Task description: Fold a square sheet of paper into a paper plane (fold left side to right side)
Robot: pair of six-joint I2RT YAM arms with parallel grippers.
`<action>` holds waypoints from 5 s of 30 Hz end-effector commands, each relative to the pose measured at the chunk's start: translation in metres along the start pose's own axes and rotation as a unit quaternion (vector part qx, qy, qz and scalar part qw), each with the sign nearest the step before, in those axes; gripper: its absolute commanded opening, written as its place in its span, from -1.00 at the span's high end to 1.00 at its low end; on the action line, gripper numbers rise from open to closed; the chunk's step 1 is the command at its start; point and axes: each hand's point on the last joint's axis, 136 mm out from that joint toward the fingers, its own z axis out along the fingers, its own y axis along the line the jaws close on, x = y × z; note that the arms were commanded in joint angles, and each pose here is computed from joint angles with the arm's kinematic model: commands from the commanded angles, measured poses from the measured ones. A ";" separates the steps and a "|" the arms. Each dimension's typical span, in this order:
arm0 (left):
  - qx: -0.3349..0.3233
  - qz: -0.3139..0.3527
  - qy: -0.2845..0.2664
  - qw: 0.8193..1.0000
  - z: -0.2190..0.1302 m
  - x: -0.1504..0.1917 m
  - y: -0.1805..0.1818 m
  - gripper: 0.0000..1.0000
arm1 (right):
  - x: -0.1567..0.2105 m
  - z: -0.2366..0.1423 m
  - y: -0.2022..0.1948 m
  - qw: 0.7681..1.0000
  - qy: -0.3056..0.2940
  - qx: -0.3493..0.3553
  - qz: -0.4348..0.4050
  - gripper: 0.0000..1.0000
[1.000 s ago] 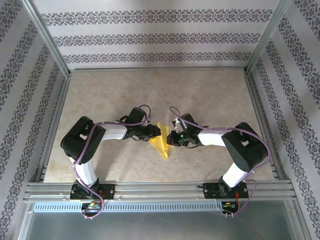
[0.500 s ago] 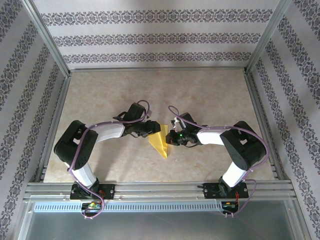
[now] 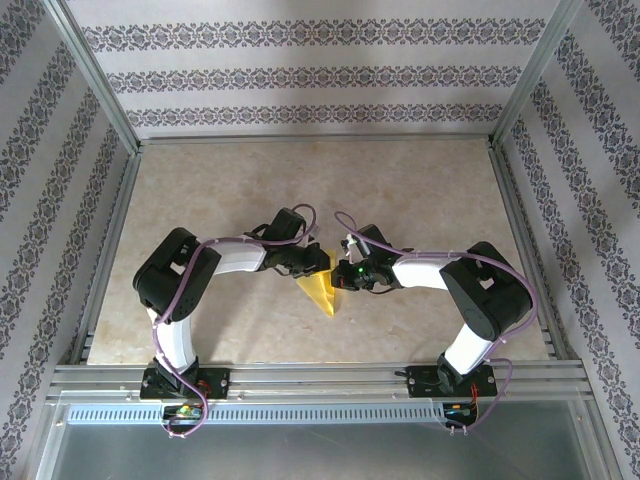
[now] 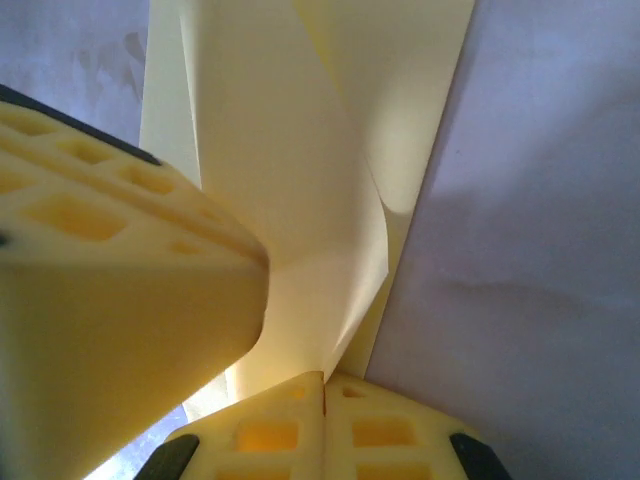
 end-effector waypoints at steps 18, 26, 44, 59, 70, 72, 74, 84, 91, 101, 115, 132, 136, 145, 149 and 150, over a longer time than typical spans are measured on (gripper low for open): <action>-0.066 -0.007 0.003 0.998 0.006 0.009 0.036 0.75 | 0.020 0.008 -0.031 0.997 0.037 0.073 0.007 1.00; -0.072 -0.020 0.003 0.997 0.007 0.015 0.046 0.78 | 0.008 0.004 -0.014 0.999 0.024 0.049 0.003 0.91; -0.074 -0.022 0.004 0.997 0.008 0.016 0.049 0.82 | -0.018 -0.060 0.026 0.999 -0.033 -0.035 0.019 0.45; -0.075 -0.021 0.003 0.997 0.007 0.016 0.050 0.82 | 0.059 -0.032 0.053 0.987 0.084 -0.126 0.046 1.00; -0.076 -0.022 0.003 0.997 0.007 0.016 0.050 0.82 | 0.073 -0.013 0.039 0.988 0.104 -0.106 0.051 1.00; -0.076 -0.021 0.003 0.997 0.007 0.016 0.050 0.82 | 0.074 -0.011 0.037 0.988 0.104 -0.104 0.052 1.00; -0.077 -0.022 0.003 0.997 0.007 0.016 0.051 0.82 | 0.076 -0.009 0.035 0.988 0.106 -0.101 0.053 1.00; -0.077 -0.022 0.003 0.997 0.006 0.015 0.052 0.82 | 0.081 -0.005 0.029 0.988 0.111 -0.092 0.055 1.00; -0.077 -0.023 0.003 0.997 0.006 0.016 0.052 0.82 | 0.084 -0.003 0.025 0.989 0.113 -0.083 0.055 1.00; -0.078 -0.024 0.005 0.997 0.006 0.016 0.053 0.82 | 0.087 0.000 0.021 0.989 0.116 -0.074 0.056 1.00; -0.079 -0.026 0.003 0.997 0.005 0.015 0.054 0.82 | 0.090 0.001 0.016 0.989 0.120 -0.065 0.056 1.00; -0.083 -0.034 0.000 0.996 0.005 0.014 0.060 0.82 | 0.109 0.001 0.006 0.986 0.140 -0.055 0.067 1.00; -0.084 -0.036 -0.001 0.996 0.004 0.014 0.061 0.82 | 0.117 -0.002 0.009 0.985 0.147 -0.060 0.066 1.00; -0.083 -0.040 -0.002 0.996 0.005 0.015 0.062 0.82 | 0.122 -0.019 0.017 0.985 0.139 -0.075 0.064 1.00; -0.078 -0.043 -0.006 0.996 0.004 0.015 0.061 0.82 | 0.100 -0.039 0.033 0.989 0.096 -0.104 0.052 1.00; -0.079 -0.044 -0.007 0.996 0.004 0.015 0.061 0.82 | 0.094 -0.043 0.036 0.989 0.084 -0.109 0.052 1.00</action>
